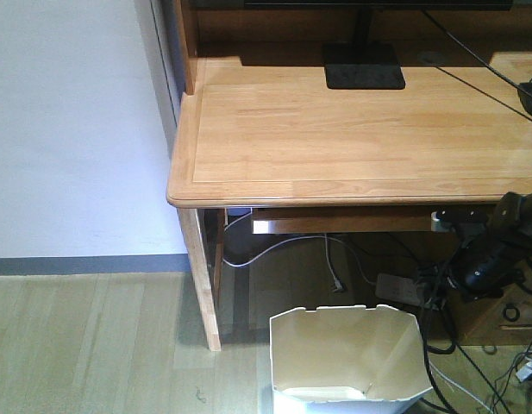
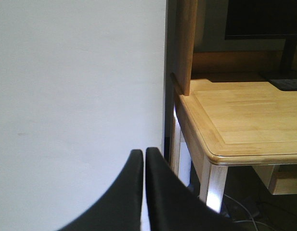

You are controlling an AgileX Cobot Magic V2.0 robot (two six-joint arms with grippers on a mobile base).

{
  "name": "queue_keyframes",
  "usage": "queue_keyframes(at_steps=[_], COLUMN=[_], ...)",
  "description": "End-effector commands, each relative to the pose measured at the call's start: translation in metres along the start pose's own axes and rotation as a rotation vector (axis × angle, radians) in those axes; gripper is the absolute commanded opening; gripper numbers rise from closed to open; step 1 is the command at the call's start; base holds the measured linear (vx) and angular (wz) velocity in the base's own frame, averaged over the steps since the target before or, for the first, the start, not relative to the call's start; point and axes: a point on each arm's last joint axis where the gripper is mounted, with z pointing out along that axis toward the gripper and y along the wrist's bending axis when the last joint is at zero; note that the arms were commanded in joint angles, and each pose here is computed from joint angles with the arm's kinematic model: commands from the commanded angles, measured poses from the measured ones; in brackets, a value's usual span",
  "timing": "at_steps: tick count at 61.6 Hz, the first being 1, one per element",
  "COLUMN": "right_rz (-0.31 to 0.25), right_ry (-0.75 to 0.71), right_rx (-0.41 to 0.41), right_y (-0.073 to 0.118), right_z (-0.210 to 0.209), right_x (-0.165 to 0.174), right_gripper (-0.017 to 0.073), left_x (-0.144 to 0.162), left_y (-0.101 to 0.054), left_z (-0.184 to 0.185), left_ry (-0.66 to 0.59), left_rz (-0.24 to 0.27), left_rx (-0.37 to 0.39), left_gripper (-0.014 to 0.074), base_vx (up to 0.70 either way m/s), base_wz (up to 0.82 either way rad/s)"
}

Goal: Move trash bin to bedside with robot
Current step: 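Lower the right gripper toward the rim of the white trash bin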

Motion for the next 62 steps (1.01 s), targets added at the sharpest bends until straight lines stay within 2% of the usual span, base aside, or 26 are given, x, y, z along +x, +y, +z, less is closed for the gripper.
queue_keyframes(at_steps=[1,12,22,42,62], right_rz=[-0.008,-0.009,-0.043,-0.038,-0.040], right_ry=[-0.039,0.011,0.023,0.077,0.135], right_rx=[0.011,0.003,0.013,0.006,-0.017], right_y=[-0.005,-0.009,-0.012,-0.017,-0.019], right_z=[0.006,0.041,0.074,0.135,0.178], right_x=[-0.014,-0.019,-0.018,-0.019,-0.022], right_gripper=[0.0518,0.0554,0.0553,0.0553,0.0553], left_x=[-0.001,-0.001,-0.001,-0.001,-0.001], left_y=[0.000,0.000,0.000,0.000,0.000], left_z=[0.000,0.000,0.000,0.000,0.000], left_ry=[-0.073,-0.073,-0.073,-0.073,-0.073], left_rz=[-0.014,-0.014,-0.014,-0.014,-0.014], left_rx=[0.005,0.005,0.005,0.005,0.005], left_gripper=[-0.0006,-0.0006,-0.0006,-0.0006,-0.0006], base_vx=[0.00,0.00,0.00,0.00,0.00], base_wz=[0.00,0.00,0.00,0.00,0.00])
